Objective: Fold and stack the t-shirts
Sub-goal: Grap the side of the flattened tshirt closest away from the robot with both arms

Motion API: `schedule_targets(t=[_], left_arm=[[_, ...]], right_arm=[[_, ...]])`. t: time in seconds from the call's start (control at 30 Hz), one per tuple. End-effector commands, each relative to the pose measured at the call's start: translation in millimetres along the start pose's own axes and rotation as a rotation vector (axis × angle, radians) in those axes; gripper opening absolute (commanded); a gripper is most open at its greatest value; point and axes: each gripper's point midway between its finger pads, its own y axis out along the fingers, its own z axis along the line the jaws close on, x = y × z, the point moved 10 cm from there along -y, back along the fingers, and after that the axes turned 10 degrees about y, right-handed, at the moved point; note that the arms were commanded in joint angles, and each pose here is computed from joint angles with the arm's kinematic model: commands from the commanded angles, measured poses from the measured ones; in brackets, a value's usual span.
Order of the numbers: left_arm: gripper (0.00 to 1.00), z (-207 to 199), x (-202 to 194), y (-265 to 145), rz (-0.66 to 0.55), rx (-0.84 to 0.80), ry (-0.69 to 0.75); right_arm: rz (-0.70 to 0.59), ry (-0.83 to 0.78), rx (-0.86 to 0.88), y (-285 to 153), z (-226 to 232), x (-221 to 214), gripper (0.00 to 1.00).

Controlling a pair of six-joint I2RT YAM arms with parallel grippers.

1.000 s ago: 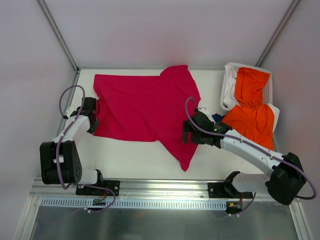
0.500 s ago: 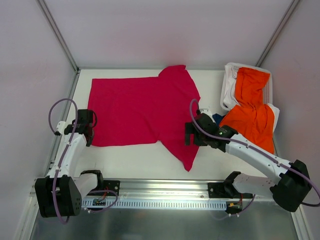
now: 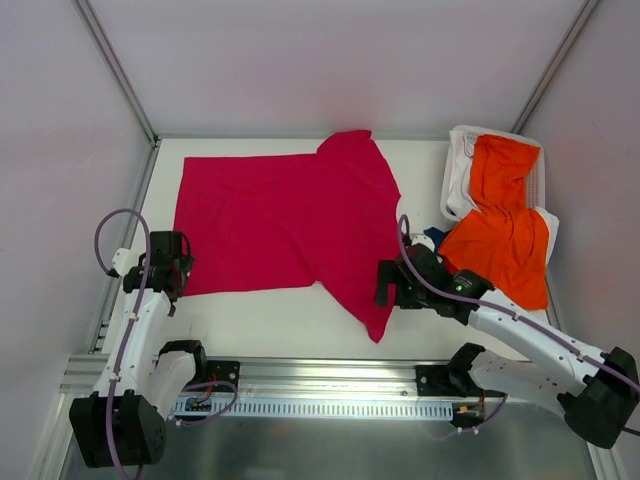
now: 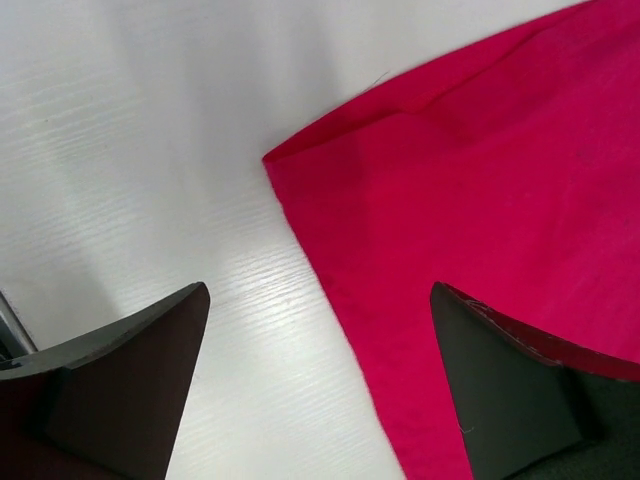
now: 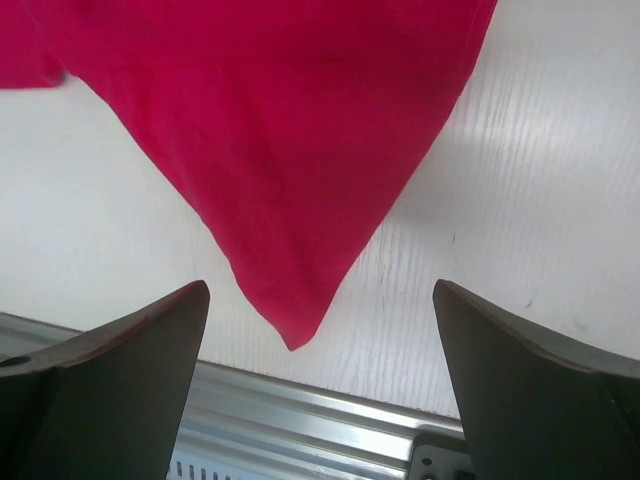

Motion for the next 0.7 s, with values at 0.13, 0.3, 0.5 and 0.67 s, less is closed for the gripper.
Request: schedule_targets(t=[0.13,0.3,0.5,0.67], left_arm=[[0.87,13,-29,17,0.115,-0.043,0.142],[0.77,6,-31,26,0.126,-0.065,0.195],[0.74,-1,-32,35,0.127,-0.069,0.208],[0.72,-6,-33,42,0.142,-0.061,0.218]], right_arm=[[0.268,0.16,0.076,35,-7,-54,0.99],[0.282,0.201,0.088,48,-4,-61,0.99],[0.312,0.238,0.093,68,4,-65,0.99],[0.336,0.243,0.089,80,14,-63,0.99]])
